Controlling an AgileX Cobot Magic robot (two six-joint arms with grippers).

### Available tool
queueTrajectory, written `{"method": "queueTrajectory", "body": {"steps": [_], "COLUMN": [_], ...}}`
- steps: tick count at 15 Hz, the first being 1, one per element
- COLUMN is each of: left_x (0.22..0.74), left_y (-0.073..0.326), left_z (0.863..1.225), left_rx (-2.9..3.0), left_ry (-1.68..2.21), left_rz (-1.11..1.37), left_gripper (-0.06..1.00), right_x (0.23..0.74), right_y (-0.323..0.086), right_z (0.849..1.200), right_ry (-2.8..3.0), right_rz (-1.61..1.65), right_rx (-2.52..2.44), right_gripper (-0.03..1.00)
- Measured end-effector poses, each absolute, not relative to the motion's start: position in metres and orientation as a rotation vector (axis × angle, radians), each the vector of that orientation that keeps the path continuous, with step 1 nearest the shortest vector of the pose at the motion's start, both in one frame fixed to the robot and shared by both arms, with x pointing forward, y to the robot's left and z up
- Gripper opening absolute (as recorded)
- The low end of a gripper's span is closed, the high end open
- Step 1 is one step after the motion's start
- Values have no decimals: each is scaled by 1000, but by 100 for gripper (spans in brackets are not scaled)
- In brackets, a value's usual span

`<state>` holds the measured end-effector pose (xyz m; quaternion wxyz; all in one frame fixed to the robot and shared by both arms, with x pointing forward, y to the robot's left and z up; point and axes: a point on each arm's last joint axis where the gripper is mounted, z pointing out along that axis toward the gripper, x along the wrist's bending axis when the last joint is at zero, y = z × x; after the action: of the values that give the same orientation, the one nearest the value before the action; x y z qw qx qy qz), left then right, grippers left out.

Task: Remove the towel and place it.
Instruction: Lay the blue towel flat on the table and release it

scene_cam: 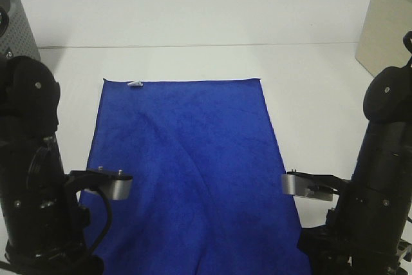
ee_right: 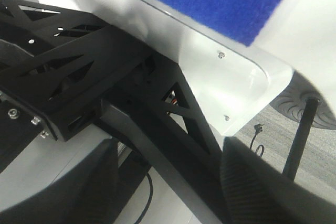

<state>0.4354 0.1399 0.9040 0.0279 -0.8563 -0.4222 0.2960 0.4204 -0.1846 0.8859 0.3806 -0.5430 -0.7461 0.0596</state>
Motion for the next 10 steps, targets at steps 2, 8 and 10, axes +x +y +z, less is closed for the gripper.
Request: {"method": "queueTrajectory", "body": {"steps": [2,8,10], "left_x": [444,507,520], "left_y": [137,128,136], "left_z": [911,956,963], "left_rx": [-2656,-2849,-2855], "left_ry": [-1295,-1296,-1365], "left_rz": [877,474,444], "left_gripper": [73,73,73], "right_x": [425,491,504], "right_y": [-183,-166,-166], "right_z": [888,927,936], "right_ry": [-1911,-2106,-2120], "right_rz": [141,-43,-94], "right_rx": [-1391,-1422,-1446], "right_gripper": [58,58,58]}}
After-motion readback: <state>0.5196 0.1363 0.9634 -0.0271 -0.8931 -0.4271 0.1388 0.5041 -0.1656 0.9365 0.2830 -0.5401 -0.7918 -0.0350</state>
